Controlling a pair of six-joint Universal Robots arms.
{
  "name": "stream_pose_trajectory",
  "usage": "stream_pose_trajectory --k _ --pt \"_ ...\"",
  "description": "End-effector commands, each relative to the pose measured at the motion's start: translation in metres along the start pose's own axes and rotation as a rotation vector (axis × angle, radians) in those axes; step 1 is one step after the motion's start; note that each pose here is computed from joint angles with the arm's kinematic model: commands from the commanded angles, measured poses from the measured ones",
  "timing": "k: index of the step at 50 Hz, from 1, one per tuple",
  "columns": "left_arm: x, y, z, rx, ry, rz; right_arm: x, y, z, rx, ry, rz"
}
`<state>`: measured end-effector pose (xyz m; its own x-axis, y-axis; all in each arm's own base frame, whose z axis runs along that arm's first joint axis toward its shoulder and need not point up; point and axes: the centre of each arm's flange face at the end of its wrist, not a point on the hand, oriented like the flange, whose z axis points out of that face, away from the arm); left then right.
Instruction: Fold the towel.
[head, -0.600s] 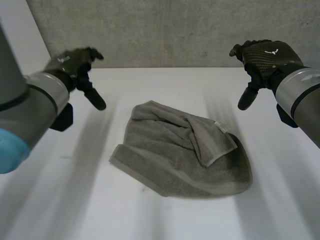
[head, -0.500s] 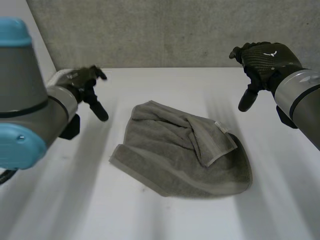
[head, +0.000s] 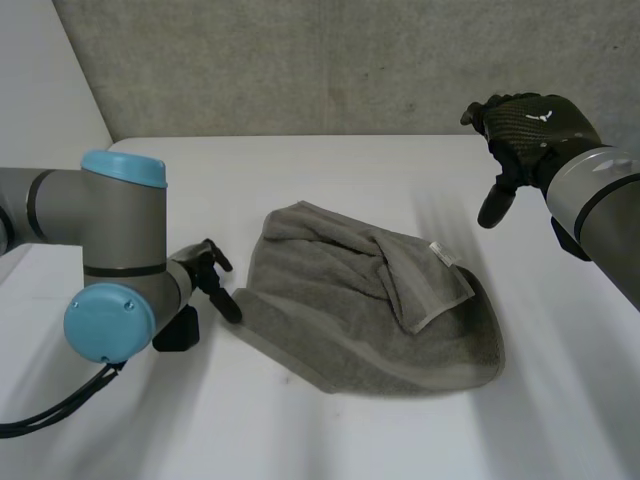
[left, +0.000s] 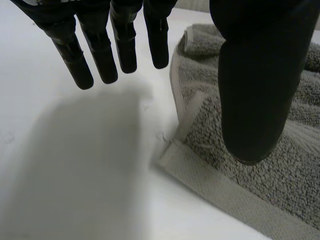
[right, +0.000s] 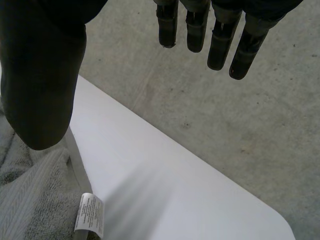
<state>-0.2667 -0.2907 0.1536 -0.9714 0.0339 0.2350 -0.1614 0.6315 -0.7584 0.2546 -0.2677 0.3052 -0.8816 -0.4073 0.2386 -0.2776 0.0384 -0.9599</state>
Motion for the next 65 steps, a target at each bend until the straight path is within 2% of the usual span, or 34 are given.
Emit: stream_pose_trajectory --k 1,24,31,46,65 --pt "0.001 0.007 0.003 -0.042 0.015 -0.004 -0.002 0.007 0.004 -0.018 -0.004 -0.002" --pt "0.008 0.026 0.007 -0.092 0.037 -0.004 -0.007 0.023 0.019 -0.061 -0.023 -0.013" --pt "0.009 0.016 -0.002 -0.071 0.051 -0.009 -0.017 0.044 0.045 -0.109 -0.073 -0.094" --pt "0.010 0.010 -0.007 -0.048 0.062 -0.014 -0.031 0.076 0.094 -0.170 -0.118 -0.075" --pt "0.015 0.016 0.000 -0.070 0.119 -0.017 -0.045 0.097 0.120 -0.280 -0.161 0.128"
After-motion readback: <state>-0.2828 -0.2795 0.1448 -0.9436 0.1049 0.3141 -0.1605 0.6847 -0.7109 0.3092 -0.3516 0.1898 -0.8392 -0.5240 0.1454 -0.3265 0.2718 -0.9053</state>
